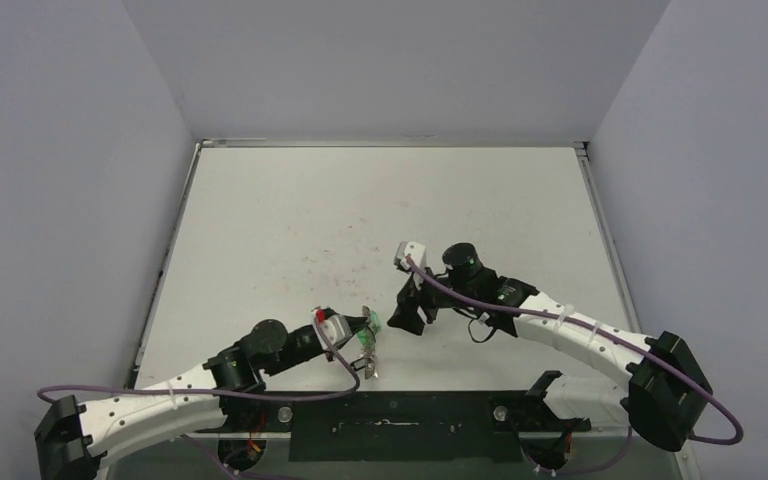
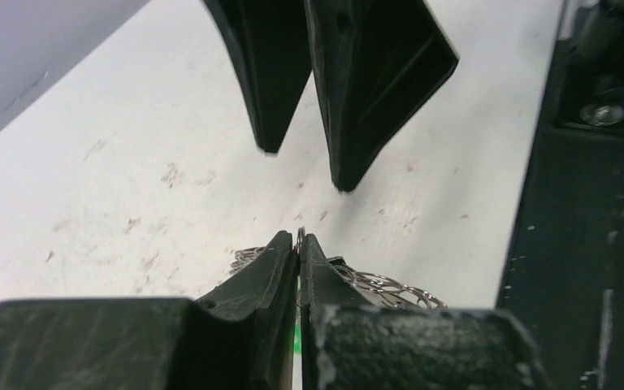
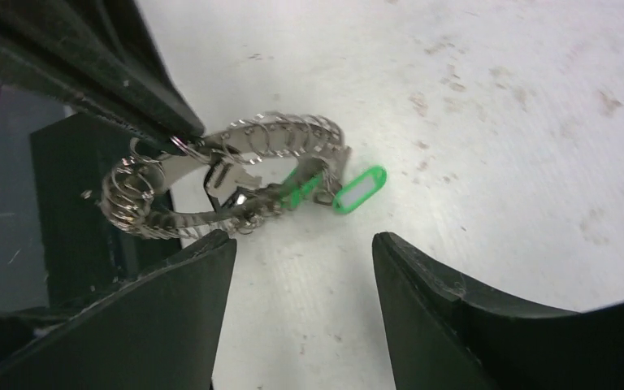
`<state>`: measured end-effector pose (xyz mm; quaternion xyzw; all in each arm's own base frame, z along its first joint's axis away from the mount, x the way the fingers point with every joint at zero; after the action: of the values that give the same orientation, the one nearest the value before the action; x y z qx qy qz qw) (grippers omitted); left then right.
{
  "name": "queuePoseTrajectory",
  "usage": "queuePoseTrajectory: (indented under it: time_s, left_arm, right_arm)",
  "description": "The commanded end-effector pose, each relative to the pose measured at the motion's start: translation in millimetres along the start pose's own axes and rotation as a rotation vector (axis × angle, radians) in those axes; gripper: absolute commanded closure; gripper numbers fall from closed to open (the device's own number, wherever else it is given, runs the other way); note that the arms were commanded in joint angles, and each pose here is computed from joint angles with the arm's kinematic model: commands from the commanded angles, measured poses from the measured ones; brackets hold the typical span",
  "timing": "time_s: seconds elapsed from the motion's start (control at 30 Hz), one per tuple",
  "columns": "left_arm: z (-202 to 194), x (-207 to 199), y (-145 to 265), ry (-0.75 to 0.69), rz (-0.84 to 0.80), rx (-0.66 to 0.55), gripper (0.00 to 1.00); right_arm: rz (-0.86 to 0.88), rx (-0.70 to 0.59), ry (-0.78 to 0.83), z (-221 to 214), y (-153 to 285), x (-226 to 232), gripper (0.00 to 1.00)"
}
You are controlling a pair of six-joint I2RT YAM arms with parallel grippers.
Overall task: Put the keys on the keyring
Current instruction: Place the keyring at the center of the board.
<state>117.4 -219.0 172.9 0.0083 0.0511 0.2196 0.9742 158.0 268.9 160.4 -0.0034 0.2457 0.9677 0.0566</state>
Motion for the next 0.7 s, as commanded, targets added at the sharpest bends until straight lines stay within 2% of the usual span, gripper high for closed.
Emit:
queuePoseTrajectory:
  time_s: [0.0, 0.2, 0.33, 0.4, 0.57, 0.63, 0.67]
  left_arm:
    - [37.9, 25.3, -22.1, -0.036, 0.183, -0.064, 1.0]
    - [32.9, 67.6, -64.5, -0.008, 0.334, 0.097, 1.0]
    - [31.2, 106.2, -86.0, 0.1, 0.368, 0.133, 0.9]
    - [28.4, 127.4, -91.7, 0.138, 0.408, 0.138, 0.8]
    - [27.9, 176.8, -86.9, 0.25, 0.539, 0.122, 0.43]
    - [28.3, 197.6, -71.7, 0.319, 0.617, 0.089, 0.35]
    - [28.5, 211.4, -58.3, 0.352, 0.67, 0.071, 0.3]
  right_arm:
    - [-0.215, -0.128, -0.117, 8.7, 19.2, -46.1, 0.36]
    - [-0.483, -0.091, -0.298, -33.8, 60.9, -93.5, 0.28]
    - [-0.691, -0.055, -0.403, -63.5, 96.5, -116.7, 0.23]
    - [-0.786, -0.026, -0.44, -77.0, 111.8, -123.3, 0.22]
    - [-1.01, 0.061, -0.502, -103.9, 144.7, -129.8, 0.18]
    - [-1.105, 0.092, -0.496, -109.6, 158.5, -131.2, 0.17]
    - [-1.158, 0.112, -0.496, -113.4, 165.5, -131.8, 0.12]
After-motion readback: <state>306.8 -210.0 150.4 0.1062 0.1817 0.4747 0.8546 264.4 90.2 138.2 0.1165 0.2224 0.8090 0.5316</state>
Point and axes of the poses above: each gripper's point midway between its finger pads, its own y axis back along the fingers, its own x axis along the line the jaws close on, z = x × y, the point moved 4 cm from there along y, back along the fingers, and after that the axes turned 15 degrees about y, right-handed, at the moved point
